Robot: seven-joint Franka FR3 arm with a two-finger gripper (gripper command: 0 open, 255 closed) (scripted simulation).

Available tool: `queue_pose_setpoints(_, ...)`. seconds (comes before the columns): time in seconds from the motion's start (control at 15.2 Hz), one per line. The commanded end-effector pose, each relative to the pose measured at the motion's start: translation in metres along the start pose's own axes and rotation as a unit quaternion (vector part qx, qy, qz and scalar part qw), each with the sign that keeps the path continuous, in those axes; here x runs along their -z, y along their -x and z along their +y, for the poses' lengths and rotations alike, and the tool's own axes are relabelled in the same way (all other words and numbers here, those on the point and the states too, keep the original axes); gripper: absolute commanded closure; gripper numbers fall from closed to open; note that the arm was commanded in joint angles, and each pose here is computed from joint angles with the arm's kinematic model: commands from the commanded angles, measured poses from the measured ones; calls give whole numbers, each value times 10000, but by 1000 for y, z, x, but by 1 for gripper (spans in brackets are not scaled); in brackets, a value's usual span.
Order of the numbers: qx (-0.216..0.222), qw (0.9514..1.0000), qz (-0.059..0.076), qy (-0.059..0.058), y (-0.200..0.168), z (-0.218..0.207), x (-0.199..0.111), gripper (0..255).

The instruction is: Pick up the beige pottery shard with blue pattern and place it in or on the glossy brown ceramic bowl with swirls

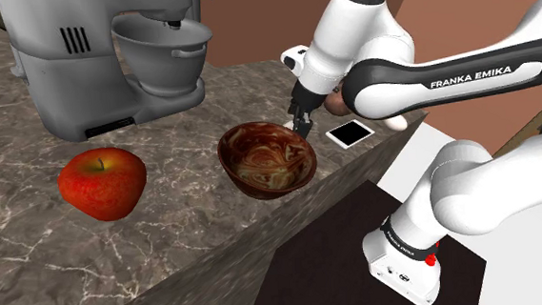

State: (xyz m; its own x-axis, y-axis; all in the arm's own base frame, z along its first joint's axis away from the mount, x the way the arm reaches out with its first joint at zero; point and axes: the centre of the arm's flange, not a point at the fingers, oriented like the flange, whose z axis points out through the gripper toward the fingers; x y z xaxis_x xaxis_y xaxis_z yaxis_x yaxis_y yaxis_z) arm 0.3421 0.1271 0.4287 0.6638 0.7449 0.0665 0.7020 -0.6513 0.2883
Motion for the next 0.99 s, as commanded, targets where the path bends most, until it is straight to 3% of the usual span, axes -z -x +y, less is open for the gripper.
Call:
queue_pose_setpoints(0.0,0,10000,0,0,0,0,0,255)
queue_pose_setpoints(0.59,0,10000,0,0,0,0,0,255)
queue_pose_setpoints(0.92,0,10000,0,0,-2,8,25,255)
